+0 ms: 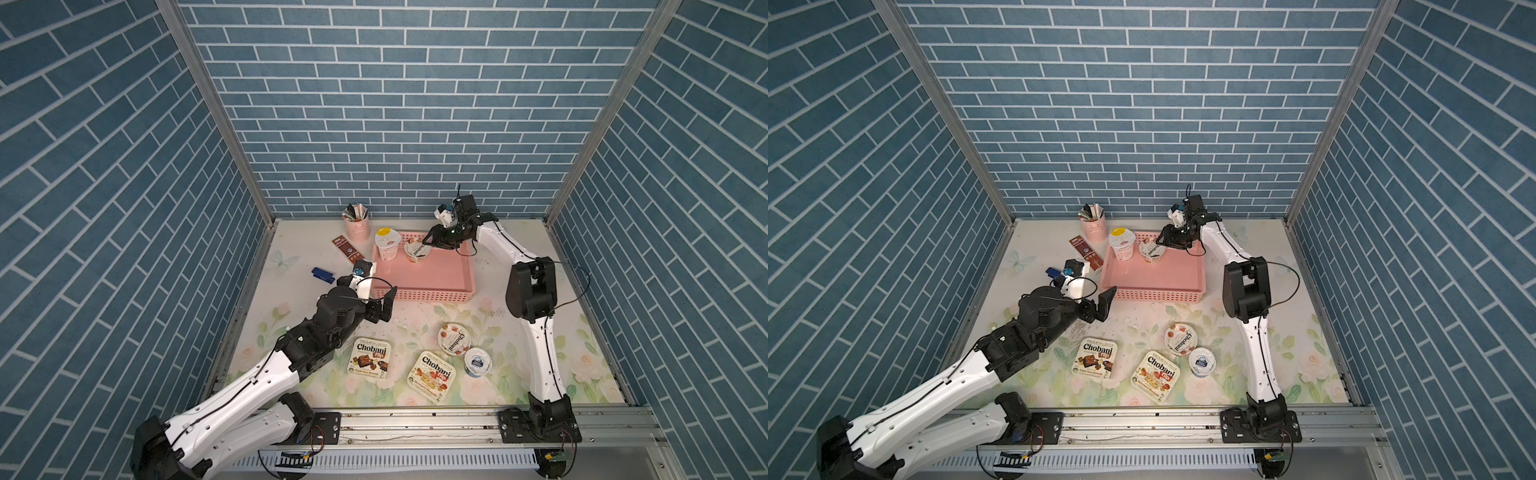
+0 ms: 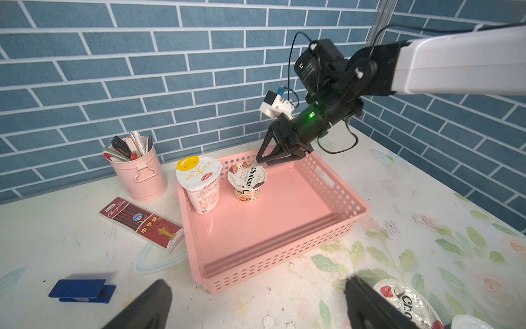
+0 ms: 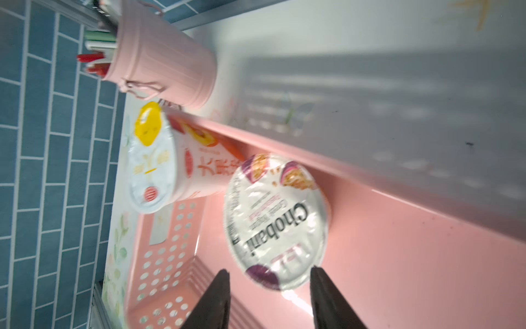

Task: Put the yogurt in the basket
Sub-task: Place the yogurt in the basket, then pick up the yogurt from the center of the board.

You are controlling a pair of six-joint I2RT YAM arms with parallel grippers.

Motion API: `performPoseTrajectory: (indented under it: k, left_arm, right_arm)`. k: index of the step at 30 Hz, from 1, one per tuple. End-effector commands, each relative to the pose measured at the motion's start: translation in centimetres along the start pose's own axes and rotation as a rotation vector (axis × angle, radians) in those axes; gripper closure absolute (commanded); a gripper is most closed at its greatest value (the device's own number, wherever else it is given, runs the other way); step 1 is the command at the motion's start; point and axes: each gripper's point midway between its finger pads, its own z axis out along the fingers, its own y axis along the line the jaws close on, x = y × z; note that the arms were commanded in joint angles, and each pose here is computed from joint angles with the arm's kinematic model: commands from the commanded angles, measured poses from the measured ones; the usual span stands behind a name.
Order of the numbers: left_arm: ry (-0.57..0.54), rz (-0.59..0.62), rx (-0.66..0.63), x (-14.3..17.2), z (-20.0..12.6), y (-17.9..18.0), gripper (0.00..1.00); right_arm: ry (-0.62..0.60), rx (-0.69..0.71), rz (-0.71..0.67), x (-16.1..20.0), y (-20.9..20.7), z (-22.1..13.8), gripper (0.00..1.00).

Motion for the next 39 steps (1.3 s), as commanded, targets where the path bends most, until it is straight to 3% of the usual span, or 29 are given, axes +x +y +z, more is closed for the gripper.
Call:
performPoseTrajectory:
  k: [1,9,19,27,39]
  left_arm:
    - [-0.049,-0.013,0.001,-1.8,-0.7,-0.1,0.0]
    - [-0.052,-0.058,-0.093,-1.6,-1.5,1.8,0.0]
    - [-0.078,-0.155,-0.303,-1.3,-4.4,6.1,0.0]
    - [-0.089,-0.166,-0.31,-1.7,-5.3,6.5,0.0]
    - [-0.06,-0.159,-0.27,-0.4,-5.0,5.9,0.0]
  right_arm:
    - [-0.081,-0.059,-0.172,-0.8,6.3,-4.4,0.51]
    - [0.018,-0.138,-0.314,6.5,12.1,-5.6,0.51]
    - [0.171,-0.218,-0.355,16.7,14.0,-4.9,0.52]
    - [0.357,-0.292,-0.409,24.6,14.6,-2.3,0.57]
    - [0.506,-0.378,-0.446,30.2,15.9,1.0,0.58]
